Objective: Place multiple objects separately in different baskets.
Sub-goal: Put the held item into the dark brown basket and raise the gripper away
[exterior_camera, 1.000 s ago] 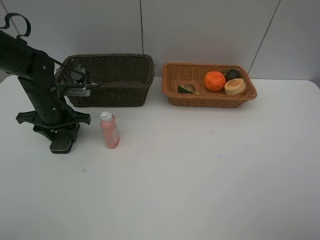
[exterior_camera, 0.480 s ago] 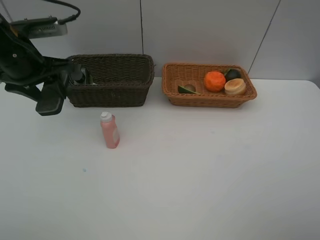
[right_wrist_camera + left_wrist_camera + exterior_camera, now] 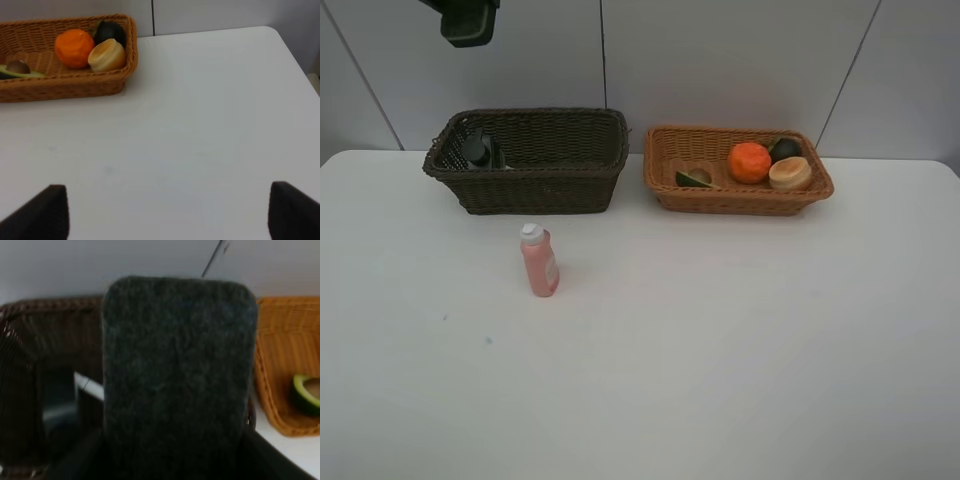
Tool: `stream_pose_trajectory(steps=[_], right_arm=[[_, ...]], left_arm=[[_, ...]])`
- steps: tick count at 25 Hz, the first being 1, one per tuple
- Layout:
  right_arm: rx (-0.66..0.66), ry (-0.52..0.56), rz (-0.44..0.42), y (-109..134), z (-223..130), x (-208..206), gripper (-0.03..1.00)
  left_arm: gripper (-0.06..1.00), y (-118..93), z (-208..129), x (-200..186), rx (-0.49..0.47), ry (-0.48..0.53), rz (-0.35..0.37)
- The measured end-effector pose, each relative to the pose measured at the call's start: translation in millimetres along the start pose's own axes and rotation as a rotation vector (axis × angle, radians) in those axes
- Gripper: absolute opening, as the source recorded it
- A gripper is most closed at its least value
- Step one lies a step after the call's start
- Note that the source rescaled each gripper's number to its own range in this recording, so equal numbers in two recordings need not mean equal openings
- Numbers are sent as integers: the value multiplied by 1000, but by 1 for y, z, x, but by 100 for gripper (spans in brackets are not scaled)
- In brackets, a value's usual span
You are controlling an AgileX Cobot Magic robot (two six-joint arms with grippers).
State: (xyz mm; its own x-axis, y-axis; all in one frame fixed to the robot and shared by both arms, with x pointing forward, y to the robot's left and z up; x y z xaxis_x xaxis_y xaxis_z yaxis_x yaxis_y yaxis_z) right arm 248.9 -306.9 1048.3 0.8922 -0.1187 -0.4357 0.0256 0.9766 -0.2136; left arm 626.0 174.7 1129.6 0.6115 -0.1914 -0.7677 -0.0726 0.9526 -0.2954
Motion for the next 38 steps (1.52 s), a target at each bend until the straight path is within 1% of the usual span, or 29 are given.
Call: stream_pose_trajectory(steps=[4,6,11,14,17,20,24,31,36,37,38], right_arm=[[0,0,0,0,0,0,100],[0,0,0,0,0,0,100],[0,0,0,0,0,0,100],[0,0,0,0,0,0,100],[0,0,0,0,0,0,100],[0,0,0,0,0,0,100],[0,0,0,0,0,0,100],[0,0,0,0,0,0,100],[0,0,0,0,0,0,100],[0,0,0,0,0,0,100],[0,0,0,0,0,0,100]], left_arm=[[37,-13,17,48,16,26,20],[37,-16,17,80,21,65,38],[37,-10,3,146,23,170,95],[37,-3,-11,175,30,227,125],[37,3,-22,197,48,268,146],[37,6,-29,208,50,291,159],[37,6,-29,210,54,293,159],[37,7,-29,210,100,296,153],[37,8,-28,210,141,293,163],[43,9,-29,210,140,297,167],[58,9,-29,209,129,301,171]])
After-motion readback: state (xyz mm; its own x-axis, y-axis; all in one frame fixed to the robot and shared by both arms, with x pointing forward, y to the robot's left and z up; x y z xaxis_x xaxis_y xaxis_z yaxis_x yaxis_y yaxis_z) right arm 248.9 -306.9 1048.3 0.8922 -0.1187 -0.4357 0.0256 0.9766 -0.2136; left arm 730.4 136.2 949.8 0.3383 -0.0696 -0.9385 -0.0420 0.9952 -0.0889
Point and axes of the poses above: a point on each arm's last joint axis where the gripper is mounted, x pointing out along that axis toward the gripper, y along the wrist's bending axis when the last joint is at zero, z = x × y, the point moved 2 cm from there along x, pointing out along that axis toward the gripper, and after that the axes turned 14 degrees about -x, right-handed, at the moved point
